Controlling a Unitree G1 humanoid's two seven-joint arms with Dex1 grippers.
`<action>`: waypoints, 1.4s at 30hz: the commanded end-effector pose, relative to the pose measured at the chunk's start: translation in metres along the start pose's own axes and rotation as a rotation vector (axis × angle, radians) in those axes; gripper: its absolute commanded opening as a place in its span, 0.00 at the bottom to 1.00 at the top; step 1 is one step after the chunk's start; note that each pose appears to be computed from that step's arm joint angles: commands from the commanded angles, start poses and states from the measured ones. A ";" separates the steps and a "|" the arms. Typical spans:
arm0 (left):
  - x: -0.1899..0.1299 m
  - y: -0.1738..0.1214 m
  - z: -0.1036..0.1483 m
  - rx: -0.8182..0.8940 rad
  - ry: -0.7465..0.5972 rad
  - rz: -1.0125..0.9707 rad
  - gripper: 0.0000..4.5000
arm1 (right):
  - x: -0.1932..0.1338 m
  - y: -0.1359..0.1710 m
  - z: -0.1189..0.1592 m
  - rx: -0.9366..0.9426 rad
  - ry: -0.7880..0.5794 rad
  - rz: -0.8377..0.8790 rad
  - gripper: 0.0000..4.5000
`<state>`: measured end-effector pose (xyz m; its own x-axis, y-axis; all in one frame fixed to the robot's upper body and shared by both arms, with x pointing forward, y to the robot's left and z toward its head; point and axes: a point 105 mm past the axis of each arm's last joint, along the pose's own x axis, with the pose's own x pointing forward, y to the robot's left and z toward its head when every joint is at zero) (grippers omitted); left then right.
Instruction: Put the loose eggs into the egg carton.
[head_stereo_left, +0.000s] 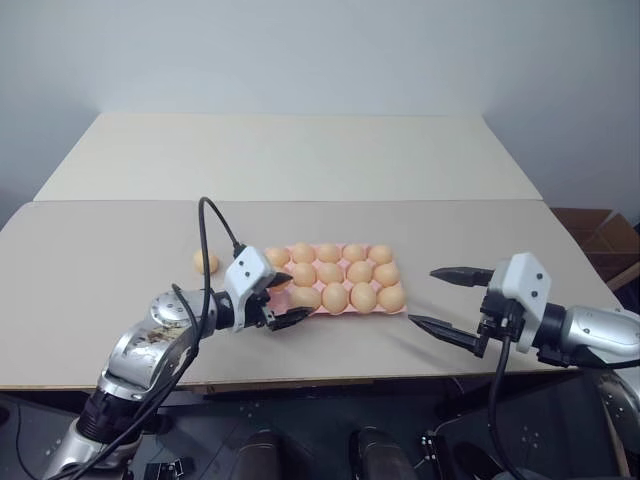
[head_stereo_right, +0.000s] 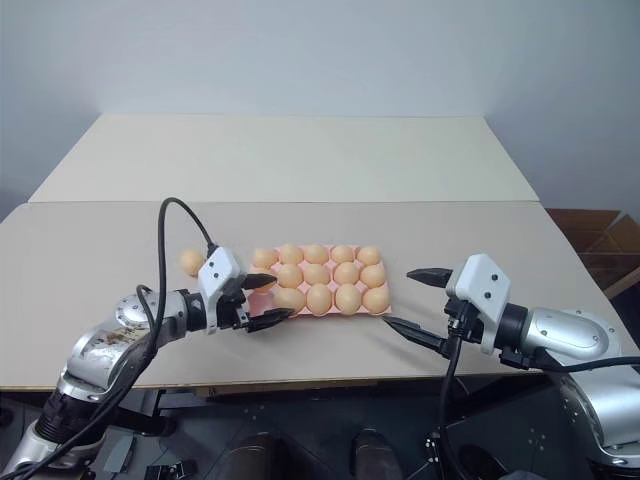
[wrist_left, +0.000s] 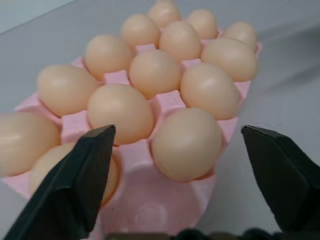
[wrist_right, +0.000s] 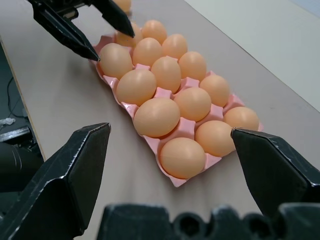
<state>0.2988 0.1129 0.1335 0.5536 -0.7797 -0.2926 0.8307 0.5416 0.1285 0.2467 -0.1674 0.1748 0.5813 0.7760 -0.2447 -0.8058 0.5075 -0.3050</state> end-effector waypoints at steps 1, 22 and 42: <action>-0.016 0.004 0.032 0.095 -0.104 0.023 0.99 | -0.003 -0.001 0.013 -0.044 -0.032 -0.009 1.00; -0.185 0.032 -0.005 0.031 -0.019 0.403 0.99 | 0.004 -0.014 0.012 -0.058 -0.026 0.053 1.00; -0.092 0.107 -0.017 -0.273 0.132 0.747 0.99 | 0.010 -0.015 0.024 -0.090 -0.031 0.054 1.00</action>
<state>0.3319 0.2420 0.1584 0.9233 -0.2158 -0.3178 0.2513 0.9650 0.0746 0.2646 -0.1613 0.1876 0.5303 0.8099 -0.2505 -0.8330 0.4428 -0.3318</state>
